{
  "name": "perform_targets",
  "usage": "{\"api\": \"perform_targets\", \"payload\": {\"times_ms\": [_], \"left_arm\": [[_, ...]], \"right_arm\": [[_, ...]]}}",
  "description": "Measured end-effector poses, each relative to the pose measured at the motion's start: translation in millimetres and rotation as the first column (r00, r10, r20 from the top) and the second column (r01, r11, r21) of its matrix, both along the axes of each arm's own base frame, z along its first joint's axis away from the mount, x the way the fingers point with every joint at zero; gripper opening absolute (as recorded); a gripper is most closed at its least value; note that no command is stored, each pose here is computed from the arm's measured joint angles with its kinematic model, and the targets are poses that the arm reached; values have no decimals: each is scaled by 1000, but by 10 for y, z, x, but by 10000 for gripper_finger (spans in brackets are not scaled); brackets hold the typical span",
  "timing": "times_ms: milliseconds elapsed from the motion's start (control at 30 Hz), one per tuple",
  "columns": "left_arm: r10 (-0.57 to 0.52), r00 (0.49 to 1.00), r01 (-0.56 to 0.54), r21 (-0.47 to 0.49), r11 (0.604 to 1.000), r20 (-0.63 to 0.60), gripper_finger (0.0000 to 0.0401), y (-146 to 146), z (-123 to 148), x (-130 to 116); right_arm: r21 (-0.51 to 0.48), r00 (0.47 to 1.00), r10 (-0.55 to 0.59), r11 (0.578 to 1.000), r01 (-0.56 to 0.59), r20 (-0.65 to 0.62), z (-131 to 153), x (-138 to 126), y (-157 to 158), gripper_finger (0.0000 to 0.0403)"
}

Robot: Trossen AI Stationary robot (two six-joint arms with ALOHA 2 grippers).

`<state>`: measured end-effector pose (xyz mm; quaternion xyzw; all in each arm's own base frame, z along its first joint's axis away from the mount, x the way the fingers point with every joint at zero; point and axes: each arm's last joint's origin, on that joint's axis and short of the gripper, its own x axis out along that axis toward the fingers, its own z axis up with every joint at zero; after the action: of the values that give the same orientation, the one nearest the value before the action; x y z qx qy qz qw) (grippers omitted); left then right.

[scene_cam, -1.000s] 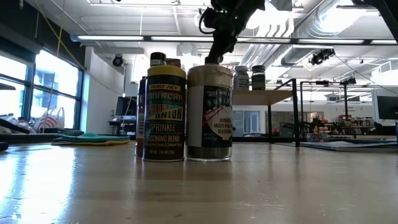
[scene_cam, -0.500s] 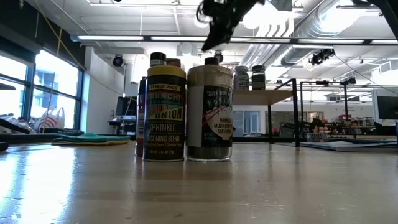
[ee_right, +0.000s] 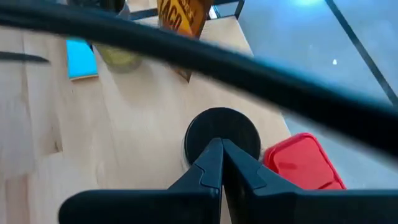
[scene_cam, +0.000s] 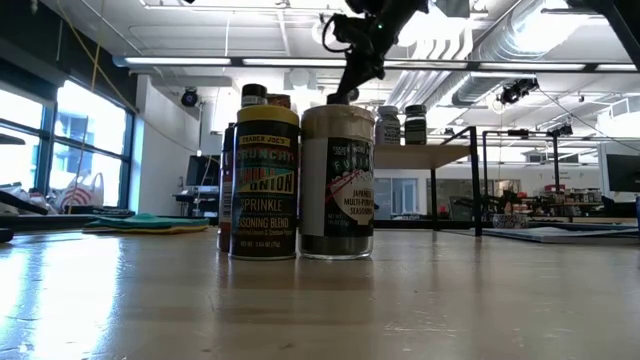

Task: Shelf spices
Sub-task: Put the left black seasoning bottle on the shelf, then put the golden seasoning bottle under the shelf

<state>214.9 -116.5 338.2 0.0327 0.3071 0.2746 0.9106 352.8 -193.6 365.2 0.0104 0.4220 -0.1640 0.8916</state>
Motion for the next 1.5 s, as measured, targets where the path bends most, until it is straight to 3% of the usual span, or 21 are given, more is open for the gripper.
{"api": "perform_targets", "payload": {"times_ms": [433,700,900,1133,1333,1500], "left_arm": [[12,1000,-12,5,1000,-18,259,6,-92,-9],[13,1000,-13,1,1000,-13,259,4,-91,-7],[13,1000,-13,2,1000,-14,259,4,-92,-7],[14,1000,-14,1,1000,-13,259,3,-91,-7],[18,1000,-18,-4,1000,-9,259,3,-91,-7],[22,999,-23,20,1000,28,259,-42,-81,-37]], "right_arm": [[-55,998,4,999,0,69,-60,143,-110,0],[-61,994,-48,997,53,93,-119,149,-279,0],[-125,990,-113,984,124,89,-107,139,-336,0],[-133,989,-89,986,105,121,-71,178,-295,0],[-187,985,-26,981,58,170,197,102,-90,0],[-209,977,41,978,4,208,569,-120,299,0]]}}
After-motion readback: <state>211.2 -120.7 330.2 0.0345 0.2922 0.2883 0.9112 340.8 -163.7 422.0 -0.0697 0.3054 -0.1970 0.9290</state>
